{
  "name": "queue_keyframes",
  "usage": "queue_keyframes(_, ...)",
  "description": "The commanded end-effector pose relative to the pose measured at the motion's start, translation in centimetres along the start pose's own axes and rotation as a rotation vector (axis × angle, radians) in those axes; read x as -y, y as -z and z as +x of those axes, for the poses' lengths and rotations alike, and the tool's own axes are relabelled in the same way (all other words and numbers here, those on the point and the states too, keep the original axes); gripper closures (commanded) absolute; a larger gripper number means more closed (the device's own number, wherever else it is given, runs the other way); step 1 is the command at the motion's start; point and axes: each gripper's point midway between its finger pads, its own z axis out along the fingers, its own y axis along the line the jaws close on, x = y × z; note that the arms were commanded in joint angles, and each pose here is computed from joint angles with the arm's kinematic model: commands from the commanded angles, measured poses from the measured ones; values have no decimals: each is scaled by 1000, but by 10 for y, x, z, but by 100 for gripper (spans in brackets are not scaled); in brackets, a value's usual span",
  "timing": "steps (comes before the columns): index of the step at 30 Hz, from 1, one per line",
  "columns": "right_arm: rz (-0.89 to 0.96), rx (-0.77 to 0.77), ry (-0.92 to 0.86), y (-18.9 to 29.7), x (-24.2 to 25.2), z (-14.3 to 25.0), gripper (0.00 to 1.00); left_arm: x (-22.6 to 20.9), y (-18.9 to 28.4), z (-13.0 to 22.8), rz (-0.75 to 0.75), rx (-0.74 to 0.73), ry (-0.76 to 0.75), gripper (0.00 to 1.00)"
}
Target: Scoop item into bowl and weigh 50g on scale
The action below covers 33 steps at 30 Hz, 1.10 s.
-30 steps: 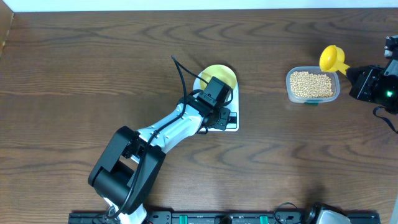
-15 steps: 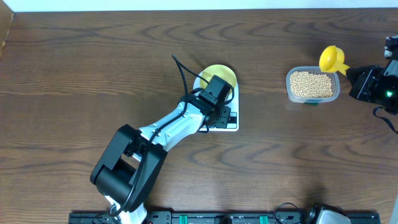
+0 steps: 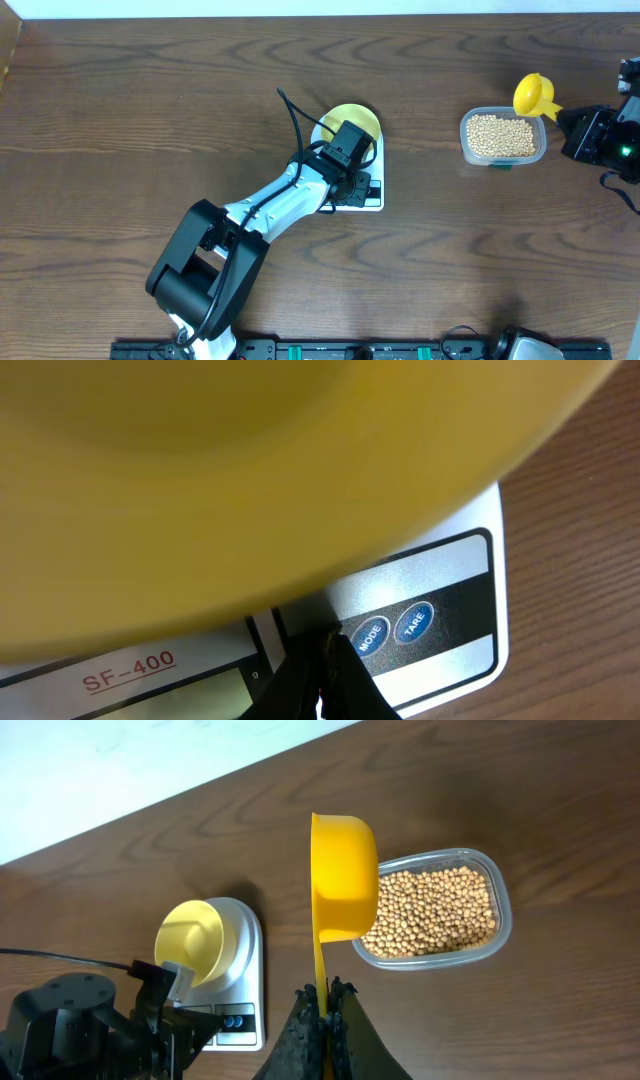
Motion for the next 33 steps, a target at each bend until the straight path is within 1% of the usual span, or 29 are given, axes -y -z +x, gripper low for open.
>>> queue_keyframes(1, -12, 9, -3, 3, -3, -4, 99, -22, -26, 29, -81, -102, 14, 93)
queue_keyframes(7, -11, 3, -6, 3, -3, -2, 99, -25, -34, 35, -90, -128, 16, 93)
queue_keyframes(20, -12, -1, -8, 3, -3, -1, 99, -30, -28, 37, -123, -131, 15, 93)
queue_keyframes(24, -11, -1, -8, 3, -3, -1, 99, -22, -9, 24, -95, -78, 11, 93)
queue_keyframes(30, -11, 0, -8, 3, -3, -2, 99, -4, 48, -8, -34, 86, -1, 92)
queue_keyframes(33, -11, -3, -9, 3, -3, -1, 99, 2, 76, -17, -9, 153, -6, 89)
